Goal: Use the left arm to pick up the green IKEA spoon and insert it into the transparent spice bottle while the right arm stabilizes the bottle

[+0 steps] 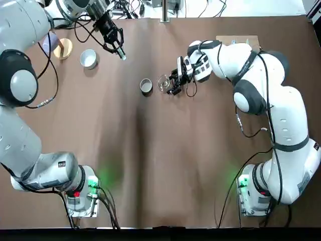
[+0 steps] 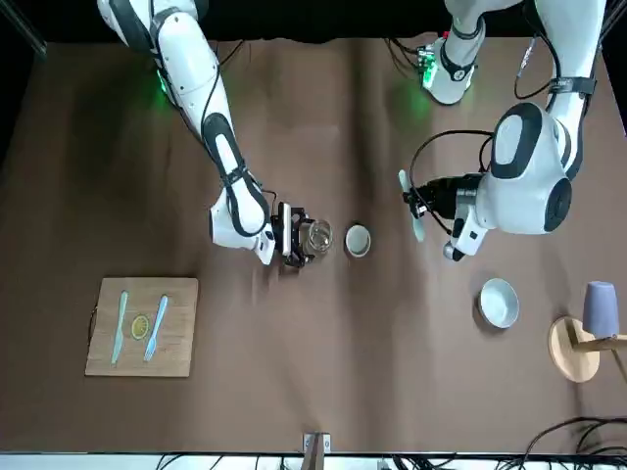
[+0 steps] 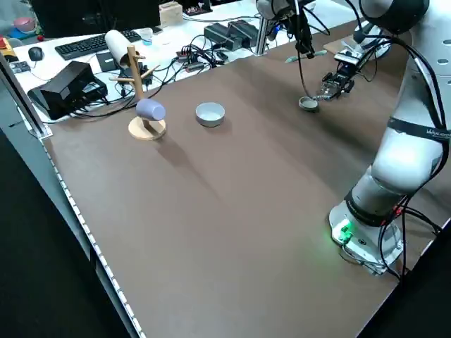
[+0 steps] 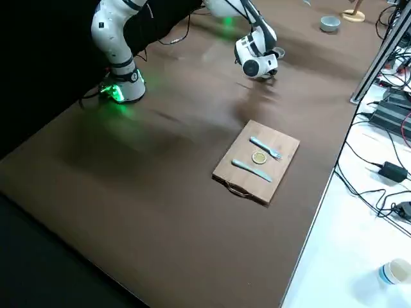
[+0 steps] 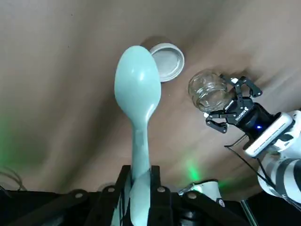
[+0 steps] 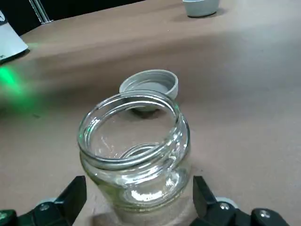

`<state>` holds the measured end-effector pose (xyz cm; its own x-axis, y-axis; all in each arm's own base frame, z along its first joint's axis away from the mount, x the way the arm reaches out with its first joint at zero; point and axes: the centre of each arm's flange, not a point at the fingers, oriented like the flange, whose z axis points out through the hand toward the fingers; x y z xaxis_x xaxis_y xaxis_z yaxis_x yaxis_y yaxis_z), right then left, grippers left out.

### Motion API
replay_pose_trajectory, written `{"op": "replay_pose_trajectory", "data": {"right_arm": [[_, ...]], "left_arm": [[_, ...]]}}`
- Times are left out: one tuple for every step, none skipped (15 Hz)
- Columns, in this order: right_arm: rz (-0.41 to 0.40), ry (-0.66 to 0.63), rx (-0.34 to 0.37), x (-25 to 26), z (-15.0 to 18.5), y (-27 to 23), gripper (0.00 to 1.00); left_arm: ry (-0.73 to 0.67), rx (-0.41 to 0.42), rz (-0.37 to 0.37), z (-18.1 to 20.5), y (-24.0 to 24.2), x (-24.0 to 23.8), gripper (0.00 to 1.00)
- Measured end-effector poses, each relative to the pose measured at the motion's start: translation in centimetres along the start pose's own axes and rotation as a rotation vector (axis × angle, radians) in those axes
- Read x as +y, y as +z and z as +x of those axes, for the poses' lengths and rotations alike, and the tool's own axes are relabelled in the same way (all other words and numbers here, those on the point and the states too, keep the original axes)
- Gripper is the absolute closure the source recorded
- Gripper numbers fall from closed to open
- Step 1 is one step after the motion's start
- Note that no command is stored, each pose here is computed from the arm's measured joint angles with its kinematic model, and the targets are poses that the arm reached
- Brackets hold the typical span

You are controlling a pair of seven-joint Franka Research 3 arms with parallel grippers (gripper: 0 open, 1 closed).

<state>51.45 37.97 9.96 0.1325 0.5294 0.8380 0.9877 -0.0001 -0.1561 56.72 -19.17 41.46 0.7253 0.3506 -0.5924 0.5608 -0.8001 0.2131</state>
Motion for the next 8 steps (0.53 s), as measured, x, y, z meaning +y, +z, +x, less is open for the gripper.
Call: {"op": "replay_pose_trajectory", "data": {"right_arm": [[0.000,0.000,0.000,0.00,0.00,0.00,0.00],[0.000,0.000,0.000,0.01,0.00,0.00,0.00],[0.001,0.000,0.001,0.00,0.01,0.01,0.00],[0.004,-0.001,0.004,-0.01,0.07,0.06,0.00],[0.008,-0.002,0.009,0.01,0.17,0.12,0.00],[0.008,-0.005,0.012,0.10,0.33,0.15,0.00],[0.007,-0.008,0.014,0.21,0.49,0.15,0.00],[0.007,-0.010,0.016,0.29,0.62,0.15,0.00]], "left_arm": [[-0.005,-0.004,-0.004,-0.03,-0.08,0.02,0.80],[-0.021,-0.006,-0.005,-0.07,-0.11,0.05,0.80],[-0.041,-0.006,-0.006,-0.12,-0.16,0.11,0.80],[-0.054,-0.004,-0.008,-0.25,-0.32,0.28,0.80],[-0.056,-0.005,-0.006,-0.46,-0.47,0.46,0.80],[-0.052,-0.009,-0.003,-0.65,-0.54,0.58,0.80],[-0.052,-0.014,-0.001,-0.73,-0.58,0.58,0.80],[-0.057,-0.030,-0.005,-0.72,-0.50,0.54,0.80]]}}
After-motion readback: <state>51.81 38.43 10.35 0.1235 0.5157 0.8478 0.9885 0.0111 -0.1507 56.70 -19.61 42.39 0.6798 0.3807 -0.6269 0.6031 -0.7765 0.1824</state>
